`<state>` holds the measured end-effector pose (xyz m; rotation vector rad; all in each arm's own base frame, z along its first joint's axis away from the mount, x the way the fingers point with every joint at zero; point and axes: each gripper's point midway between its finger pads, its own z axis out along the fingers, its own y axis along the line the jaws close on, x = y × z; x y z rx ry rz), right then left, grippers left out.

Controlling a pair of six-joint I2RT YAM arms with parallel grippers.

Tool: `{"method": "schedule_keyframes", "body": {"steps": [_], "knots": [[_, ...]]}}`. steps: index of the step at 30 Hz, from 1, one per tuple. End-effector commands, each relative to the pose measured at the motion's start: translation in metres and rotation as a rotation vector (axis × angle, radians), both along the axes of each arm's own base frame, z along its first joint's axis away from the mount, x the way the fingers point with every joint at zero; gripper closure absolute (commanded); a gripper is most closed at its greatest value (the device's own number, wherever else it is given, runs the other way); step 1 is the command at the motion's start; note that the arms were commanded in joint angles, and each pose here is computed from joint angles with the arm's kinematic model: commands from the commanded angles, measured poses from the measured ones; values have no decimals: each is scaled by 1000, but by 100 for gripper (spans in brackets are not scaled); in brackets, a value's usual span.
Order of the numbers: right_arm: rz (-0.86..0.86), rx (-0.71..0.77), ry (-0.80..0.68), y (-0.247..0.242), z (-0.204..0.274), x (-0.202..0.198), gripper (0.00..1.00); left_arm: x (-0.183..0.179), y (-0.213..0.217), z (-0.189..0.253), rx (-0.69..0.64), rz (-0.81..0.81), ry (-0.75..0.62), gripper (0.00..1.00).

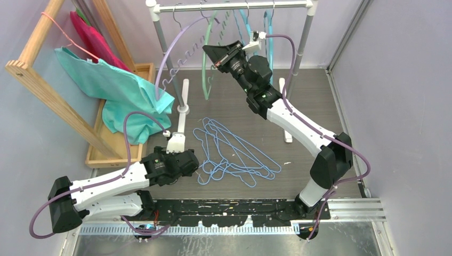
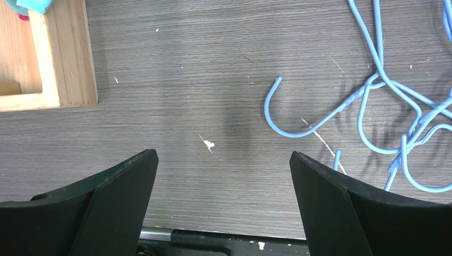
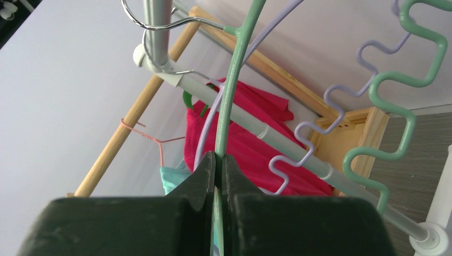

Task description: Organize the hangers

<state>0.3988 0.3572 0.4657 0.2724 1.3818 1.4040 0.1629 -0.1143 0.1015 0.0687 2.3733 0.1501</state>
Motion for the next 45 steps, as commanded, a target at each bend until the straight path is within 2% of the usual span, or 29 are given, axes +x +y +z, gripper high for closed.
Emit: {"method": "schedule_keyframes", "body": {"steps": [1,4,5,9,12,18,24,29,34,38,45], "knots": [[22,142,-127,-17,61,-14,99,8,-2,15,-5,10,-45,2],[27,123,-98,-15,46,-11,99,9,-3,14,4,9,-41,2],[26,118,-87,-15,40,-11,96,9,-4,14,5,6,-39,2],[7,113,-86,-23,33,-18,63,9,-4,12,14,3,-32,2],[-18,97,-106,-34,37,-26,49,8,-4,12,13,3,-31,2],[-49,18,-141,-45,44,-49,42,9,-4,13,2,5,-41,2],[-255,-244,-199,-57,37,-73,40,9,-5,11,18,1,-27,2],[-235,-447,-292,-26,43,-91,37,10,-7,10,23,1,-24,2],[-166,-608,-385,24,51,-92,28,10,-9,8,18,1,-20,2],[-149,-638,-426,53,57,-79,22,10,-11,8,8,4,-20,2],[-128,-655,-509,87,59,-65,18,11,-11,14,-4,1,-37,2]]}}
